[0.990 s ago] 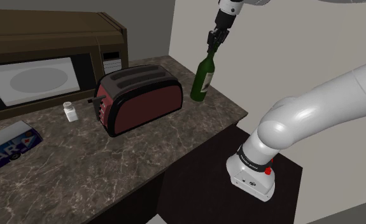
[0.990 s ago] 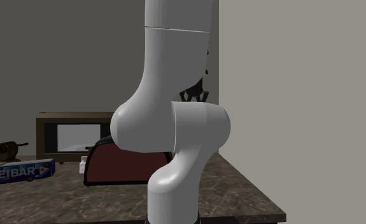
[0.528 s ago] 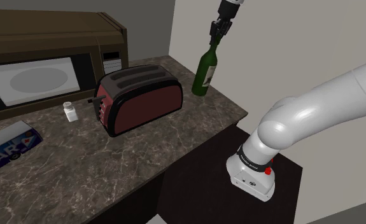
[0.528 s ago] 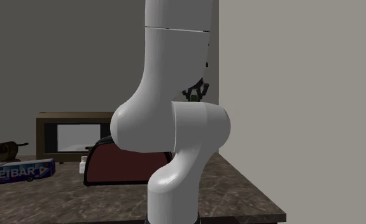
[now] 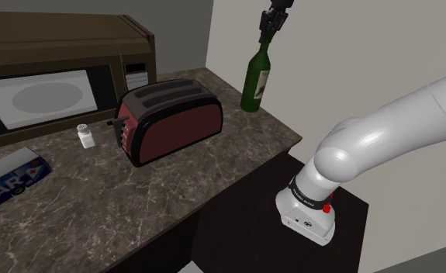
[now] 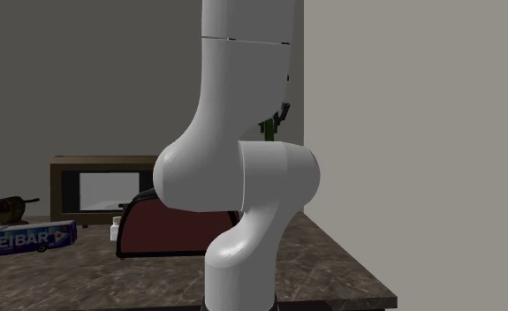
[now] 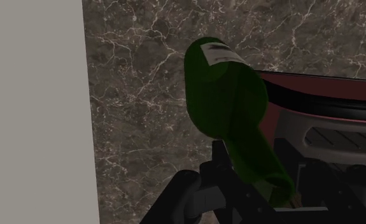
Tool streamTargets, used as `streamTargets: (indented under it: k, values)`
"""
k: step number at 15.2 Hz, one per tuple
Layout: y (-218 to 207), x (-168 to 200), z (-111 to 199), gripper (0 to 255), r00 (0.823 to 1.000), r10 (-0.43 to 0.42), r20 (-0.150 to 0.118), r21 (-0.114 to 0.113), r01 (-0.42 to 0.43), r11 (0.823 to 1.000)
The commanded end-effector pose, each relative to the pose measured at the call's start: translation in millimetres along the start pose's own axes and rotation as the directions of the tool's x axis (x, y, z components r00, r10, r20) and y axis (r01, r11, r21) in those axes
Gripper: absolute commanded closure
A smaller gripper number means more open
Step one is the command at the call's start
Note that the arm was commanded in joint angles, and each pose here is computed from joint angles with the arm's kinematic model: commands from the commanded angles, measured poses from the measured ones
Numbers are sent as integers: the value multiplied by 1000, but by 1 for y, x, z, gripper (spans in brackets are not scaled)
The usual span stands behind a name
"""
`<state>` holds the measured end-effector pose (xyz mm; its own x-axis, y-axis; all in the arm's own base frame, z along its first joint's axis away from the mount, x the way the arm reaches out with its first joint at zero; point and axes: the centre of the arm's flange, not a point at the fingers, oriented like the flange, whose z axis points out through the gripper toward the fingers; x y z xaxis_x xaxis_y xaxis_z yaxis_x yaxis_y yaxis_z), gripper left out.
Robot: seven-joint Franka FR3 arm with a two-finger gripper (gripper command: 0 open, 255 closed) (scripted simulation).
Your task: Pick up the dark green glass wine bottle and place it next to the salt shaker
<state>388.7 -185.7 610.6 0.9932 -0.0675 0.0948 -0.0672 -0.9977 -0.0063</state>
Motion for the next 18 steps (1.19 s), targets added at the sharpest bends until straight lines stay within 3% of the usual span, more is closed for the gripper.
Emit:
streamTargets:
  k: [1, 18]
  values:
    - [0, 1, -10, 255, 1000, 0, 0, 0, 0, 1000]
    - [-1, 10, -99, 255, 1000, 0, 0, 0, 0, 1000]
